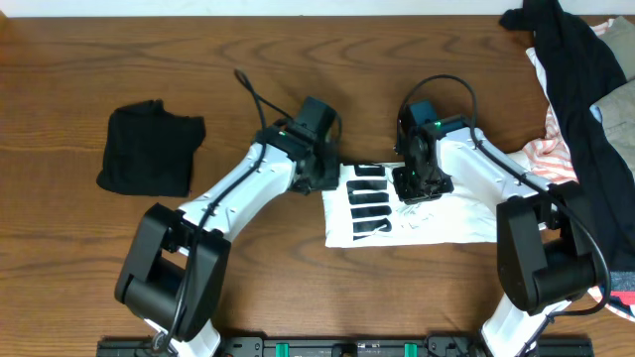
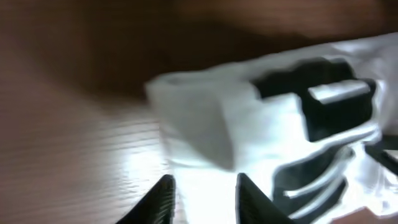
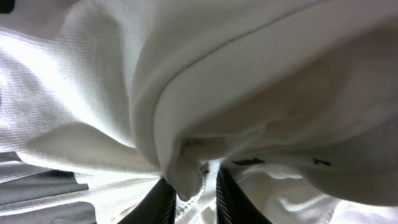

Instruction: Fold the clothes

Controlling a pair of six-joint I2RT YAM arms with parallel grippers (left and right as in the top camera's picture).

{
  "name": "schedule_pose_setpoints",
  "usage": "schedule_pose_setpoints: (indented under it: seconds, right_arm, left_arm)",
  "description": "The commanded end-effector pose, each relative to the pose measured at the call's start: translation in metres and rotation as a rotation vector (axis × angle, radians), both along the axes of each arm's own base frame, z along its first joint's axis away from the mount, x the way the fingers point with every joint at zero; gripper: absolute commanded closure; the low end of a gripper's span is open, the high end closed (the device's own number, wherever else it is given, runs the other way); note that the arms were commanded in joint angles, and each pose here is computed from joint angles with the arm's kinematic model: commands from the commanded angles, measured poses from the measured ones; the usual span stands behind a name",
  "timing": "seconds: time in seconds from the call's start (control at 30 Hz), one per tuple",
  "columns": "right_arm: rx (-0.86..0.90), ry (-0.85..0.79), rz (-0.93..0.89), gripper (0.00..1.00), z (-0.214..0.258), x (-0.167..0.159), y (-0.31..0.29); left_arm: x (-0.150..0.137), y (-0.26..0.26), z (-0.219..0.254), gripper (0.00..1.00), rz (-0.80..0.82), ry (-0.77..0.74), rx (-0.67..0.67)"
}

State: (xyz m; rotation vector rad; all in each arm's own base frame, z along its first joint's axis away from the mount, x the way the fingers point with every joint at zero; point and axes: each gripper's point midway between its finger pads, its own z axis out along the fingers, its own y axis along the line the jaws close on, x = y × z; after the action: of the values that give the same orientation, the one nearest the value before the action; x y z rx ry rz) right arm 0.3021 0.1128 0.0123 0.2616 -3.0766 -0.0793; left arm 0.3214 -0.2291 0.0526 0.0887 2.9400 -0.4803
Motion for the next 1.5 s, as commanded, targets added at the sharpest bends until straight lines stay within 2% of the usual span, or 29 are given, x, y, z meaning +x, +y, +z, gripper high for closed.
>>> schedule_pose_setpoints:
  seconds: [0.0,0.03,0.17,0.37,0.5,0.73,0.87,1.13,1.47]
  right_arm:
    - [-0.034,0.010,0.003,0.79,-0.006,-0.002,-0.005]
    - [-0.034,0.010,0.003,0.79,-0.006,-0.002,-0.005]
    - [-0.034,0.010,0.003,0.79,-0.006,-0.002,-0.005]
    - [-0.035,0.013,0.003,0.78,-0.007,-0.003,-0.005]
    - [-0.035,0.013,0.003,0.78,-0.006,-0.003,-0.005]
    - [-0.037,0.016,0.002,0.78,-0.006,-0.004,-0.005]
    - [-0.057,0.026,0.003,0.76,-0.006,-0.006,-0.009]
    - [-0.243,0.028,-0.006,0.66,-0.002,-0.008,-0.050]
    - [-0.252,0.040,-0.116,0.61,-0.002,-0.003,-0.086]
  left_arm:
    - [-0.011,-0.015,-0.001,0.90,-0.056,0.010,-0.025]
    - [-0.012,-0.020,0.000,0.94,-0.067,0.010,-0.040]
    - [-0.015,-0.037,0.005,0.94,-0.104,0.000,-0.096]
    - [-0.011,-0.036,0.003,0.93,-0.101,-0.030,-0.067]
    - [-0.007,-0.028,-0.010,0.92,-0.084,-0.038,-0.016]
    - [-0.011,-0.041,-0.044,0.91,-0.106,0.041,-0.054]
    - [-0.015,-0.036,-0.068,0.92,-0.073,0.100,-0.026]
    - [-0.005,-0.015,-0.070,0.94,0.036,0.138,-0.020]
    - [-0.004,-0.013,-0.071,0.94,0.042,0.137,-0.018]
